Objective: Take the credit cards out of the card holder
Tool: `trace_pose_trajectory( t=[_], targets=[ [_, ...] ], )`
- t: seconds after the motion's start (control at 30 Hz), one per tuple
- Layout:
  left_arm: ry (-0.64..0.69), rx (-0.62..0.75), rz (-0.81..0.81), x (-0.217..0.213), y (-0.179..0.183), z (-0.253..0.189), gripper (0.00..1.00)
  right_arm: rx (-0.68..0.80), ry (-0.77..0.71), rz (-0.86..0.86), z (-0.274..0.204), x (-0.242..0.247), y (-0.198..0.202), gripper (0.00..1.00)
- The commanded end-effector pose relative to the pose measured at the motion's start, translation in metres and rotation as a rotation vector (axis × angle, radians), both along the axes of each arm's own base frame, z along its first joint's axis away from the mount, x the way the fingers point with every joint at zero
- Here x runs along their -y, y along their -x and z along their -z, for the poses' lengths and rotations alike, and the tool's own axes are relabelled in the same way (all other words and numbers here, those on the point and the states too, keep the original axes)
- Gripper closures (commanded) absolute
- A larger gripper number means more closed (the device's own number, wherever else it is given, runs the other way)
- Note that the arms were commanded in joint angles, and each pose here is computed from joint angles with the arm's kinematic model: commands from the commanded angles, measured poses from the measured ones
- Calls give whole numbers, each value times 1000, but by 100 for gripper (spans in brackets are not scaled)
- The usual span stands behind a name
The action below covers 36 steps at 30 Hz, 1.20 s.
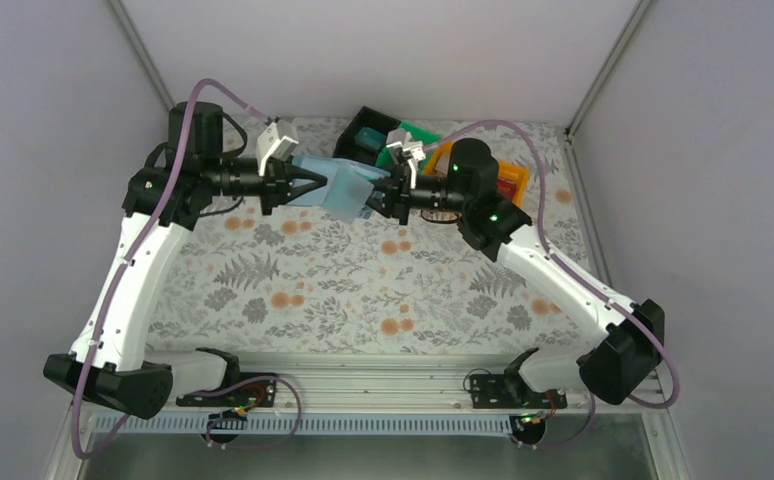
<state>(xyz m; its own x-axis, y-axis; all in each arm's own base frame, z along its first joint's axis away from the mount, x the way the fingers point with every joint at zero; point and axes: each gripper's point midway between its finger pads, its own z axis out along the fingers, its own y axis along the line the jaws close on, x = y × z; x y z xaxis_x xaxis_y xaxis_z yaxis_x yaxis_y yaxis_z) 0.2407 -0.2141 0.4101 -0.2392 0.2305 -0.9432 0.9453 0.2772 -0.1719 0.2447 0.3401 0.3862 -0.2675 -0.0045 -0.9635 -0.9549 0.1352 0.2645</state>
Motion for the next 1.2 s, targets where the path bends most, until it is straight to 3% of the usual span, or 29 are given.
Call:
trace_pose_trajectory(
  t=[0.0,0.03,0.07,0.1,0.13,0.2,0.27,0.3,0.5,0.7,0.9,1.17],
  targets=[
    [23,10,17,3,-2,-3,98,2,-36,7,-20,-11,0,87],
    [20,6,10,3,-3,-1,98,-5,-38,10,-21,-11,0,94],
    [14,5,0,2,-5,1,97,-13,-38,19,-21,-12,-1,96],
    [7,6,-14,1,-8,4,90,-25,-35,35,-23,-12,-3,96],
    [-4,7,-31,0,-12,6,74,-51,-27,74,-22,-11,-10,96],
    [-28,12,-68,-2,-19,13,33,-100,-12,151,-18,-9,-23,96],
    [-46,17,-98,-3,-26,19,4,-165,7,242,-10,-7,-37,96],
    [-56,20,-111,-3,-30,23,0,-201,22,286,-4,-6,-45,96],
    [-177,68,-240,-1,-66,53,0,-285,78,425,14,-12,-63,96],
    [-236,118,-244,16,-77,54,0,-294,56,475,11,-18,-63,96],
    [-308,142,-305,14,-94,65,0,-292,61,445,12,-27,-58,96],
    [-385,262,-471,-14,-114,48,0,-258,93,428,11,-21,-50,96]
  ],
)
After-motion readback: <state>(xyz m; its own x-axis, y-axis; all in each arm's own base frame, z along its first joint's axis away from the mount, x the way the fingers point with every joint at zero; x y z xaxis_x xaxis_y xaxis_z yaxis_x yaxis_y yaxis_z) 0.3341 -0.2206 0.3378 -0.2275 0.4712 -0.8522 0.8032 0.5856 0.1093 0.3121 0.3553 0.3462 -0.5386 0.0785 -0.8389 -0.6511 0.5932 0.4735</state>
